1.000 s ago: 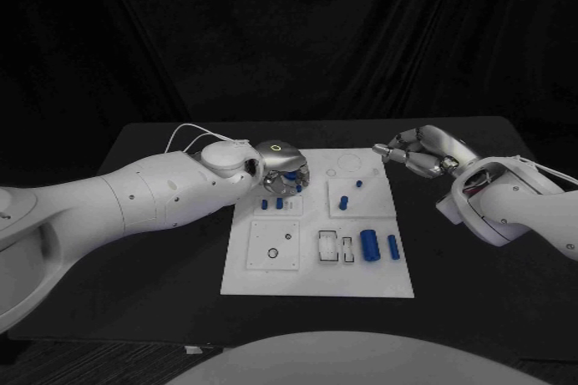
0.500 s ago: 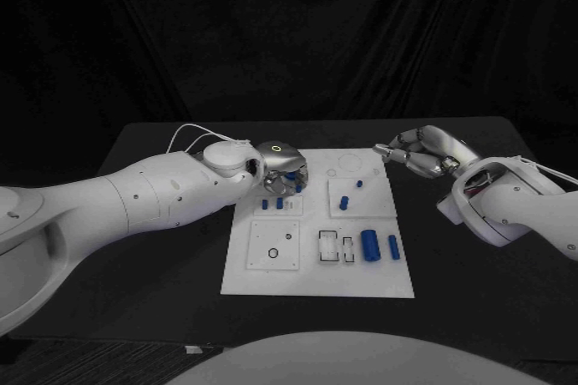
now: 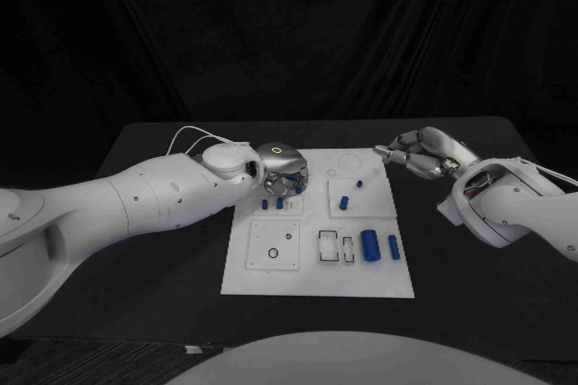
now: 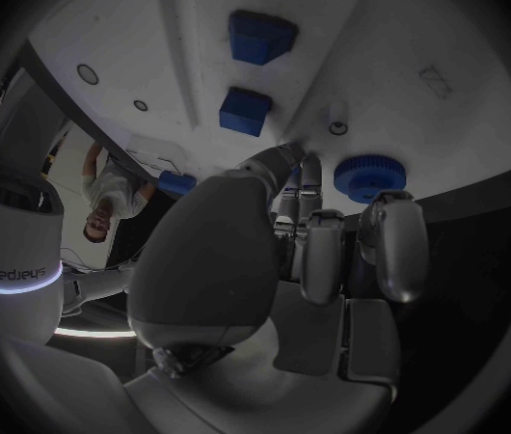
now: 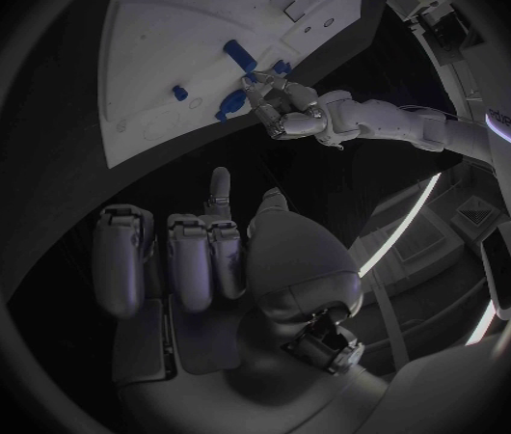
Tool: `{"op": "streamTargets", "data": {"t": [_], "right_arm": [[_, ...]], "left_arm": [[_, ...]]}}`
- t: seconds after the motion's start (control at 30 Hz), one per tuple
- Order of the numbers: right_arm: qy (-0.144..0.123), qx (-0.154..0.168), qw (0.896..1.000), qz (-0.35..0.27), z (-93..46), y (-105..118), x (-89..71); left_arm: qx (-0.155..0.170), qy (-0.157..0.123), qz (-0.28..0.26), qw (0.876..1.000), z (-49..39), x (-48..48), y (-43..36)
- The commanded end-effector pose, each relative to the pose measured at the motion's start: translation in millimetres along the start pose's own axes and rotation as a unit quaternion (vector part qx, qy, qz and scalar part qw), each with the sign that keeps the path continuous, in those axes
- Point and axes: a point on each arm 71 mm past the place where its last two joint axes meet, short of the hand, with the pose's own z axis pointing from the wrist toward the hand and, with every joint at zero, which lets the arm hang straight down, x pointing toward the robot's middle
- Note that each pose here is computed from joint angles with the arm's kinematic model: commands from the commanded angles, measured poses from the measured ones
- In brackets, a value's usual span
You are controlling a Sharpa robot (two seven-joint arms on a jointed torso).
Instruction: Assemble the parts on the task board
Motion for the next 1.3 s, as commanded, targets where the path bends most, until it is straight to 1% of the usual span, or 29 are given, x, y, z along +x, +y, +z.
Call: {"op": "streamTargets", "data": {"t": [0.03, 0.13, 0.27, 0.33, 0.47, 0.57, 0.63, 0.77, 0.9, 1.03, 1.3], "right_arm": [[0.001, 0.004, 1.000, -0.001, -1.0, -1, 0.5], [0.001, 0.005, 1.000, -0.001, -1.2, -2, 0.5], [0.002, 0.007, 1.000, -0.001, -1.3, -3, 1.2], [0.003, 0.007, 1.000, -0.001, -1.3, -3, 1.6], [0.005, 0.008, 1.000, -0.001, -1.3, -4, 2.5], [0.007, 0.011, 1.000, -0.002, -1.3, -5, 3.1], [0.008, 0.012, 1.000, -0.002, -1.5, -6, 3.9], [0.011, 0.013, 1.000, -0.001, -2.0, -7, 5.8], [0.013, 0.015, 1.000, -0.001, -2.3, -8, 7.5], [0.016, 0.016, 1.000, -0.001, -2.1, -8, 8.7], [0.020, 0.015, 1.000, -0.001, -1.1, -7, 11.1]], "left_arm": [[0.021, -0.028, 0.007, 0.999, -3.0, -2.2, -2.9], [0.019, -0.037, 0.009, 0.999, -6.9, -2.7, -1.4], [0.012, -0.052, 0.012, 0.999, -15.5, -4.5, 2.9], [0.008, -0.058, 0.014, 0.998, -19.3, -7.3, 5.5], [0.001, -0.072, 0.021, 0.997, -28.6, -16.2, 11.3], [-0.007, -0.083, 0.026, 0.996, -39.5, -24.3, 17.4], [-0.013, -0.089, 0.028, 0.996, -45.6, -26.9, 20.8], [-0.020, -0.089, 0.028, 0.995, -52.8, -28.1, 25.6], [-0.025, -0.080, 0.026, 0.996, -57.3, -27.1, 29.5], [-0.029, -0.070, 0.023, 0.997, -59.8, -25.5, 32.0], [-0.035, -0.051, 0.017, 0.998, -59.2, -21.9, 33.6]]}}
